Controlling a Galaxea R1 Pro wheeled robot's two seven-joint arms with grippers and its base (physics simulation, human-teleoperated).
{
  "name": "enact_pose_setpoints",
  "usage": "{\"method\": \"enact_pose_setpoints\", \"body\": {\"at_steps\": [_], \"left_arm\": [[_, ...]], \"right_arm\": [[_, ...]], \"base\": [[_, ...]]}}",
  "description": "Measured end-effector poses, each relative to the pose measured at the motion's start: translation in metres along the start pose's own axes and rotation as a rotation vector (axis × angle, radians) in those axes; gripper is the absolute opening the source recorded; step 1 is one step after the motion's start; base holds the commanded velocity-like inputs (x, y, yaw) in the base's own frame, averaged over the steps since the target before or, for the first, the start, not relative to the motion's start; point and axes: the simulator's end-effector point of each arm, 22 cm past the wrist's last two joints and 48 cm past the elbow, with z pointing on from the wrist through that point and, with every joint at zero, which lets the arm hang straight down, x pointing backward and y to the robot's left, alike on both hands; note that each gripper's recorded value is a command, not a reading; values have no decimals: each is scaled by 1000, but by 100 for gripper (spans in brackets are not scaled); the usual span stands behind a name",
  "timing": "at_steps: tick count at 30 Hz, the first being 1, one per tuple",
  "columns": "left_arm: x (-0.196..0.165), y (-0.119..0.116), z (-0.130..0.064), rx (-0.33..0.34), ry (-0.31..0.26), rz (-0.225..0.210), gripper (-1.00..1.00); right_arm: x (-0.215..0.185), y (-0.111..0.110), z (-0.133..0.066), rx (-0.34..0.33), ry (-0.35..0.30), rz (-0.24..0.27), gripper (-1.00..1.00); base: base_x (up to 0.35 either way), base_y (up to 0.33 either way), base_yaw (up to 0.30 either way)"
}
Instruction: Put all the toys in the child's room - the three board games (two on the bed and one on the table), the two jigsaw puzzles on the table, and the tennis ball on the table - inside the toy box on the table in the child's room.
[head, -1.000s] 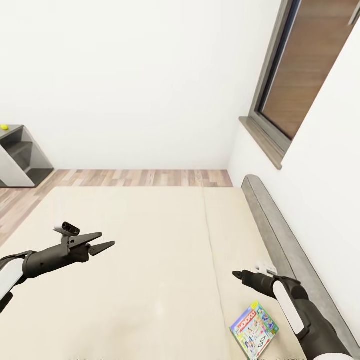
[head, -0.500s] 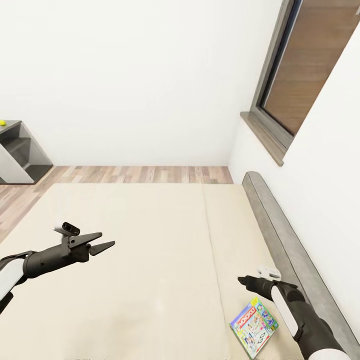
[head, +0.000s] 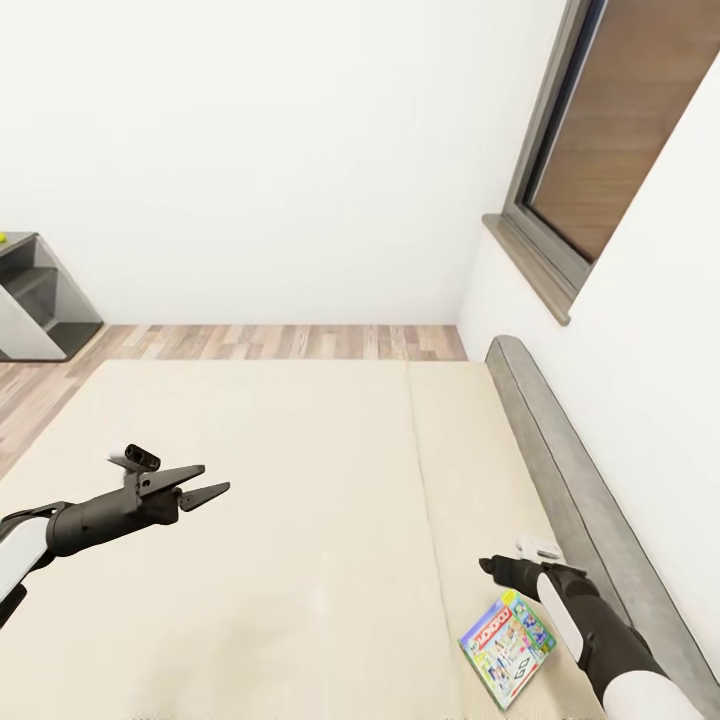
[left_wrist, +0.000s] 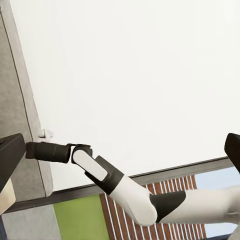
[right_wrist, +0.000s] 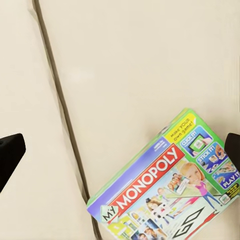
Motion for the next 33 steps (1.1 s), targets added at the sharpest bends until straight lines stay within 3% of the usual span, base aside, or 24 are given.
{"method": "enact_pose_setpoints", "body": {"at_steps": [21, 33], "left_arm": [[1, 15, -1, -12, -1, -27, 100], [1, 16, -1, -13, -1, -28, 100]], "right_arm": [[9, 0, 10, -7, 12, 2, 100], [7, 1, 10, -11, 0, 0, 100]], "base": [[0, -1, 0], [0, -106, 0]]}}
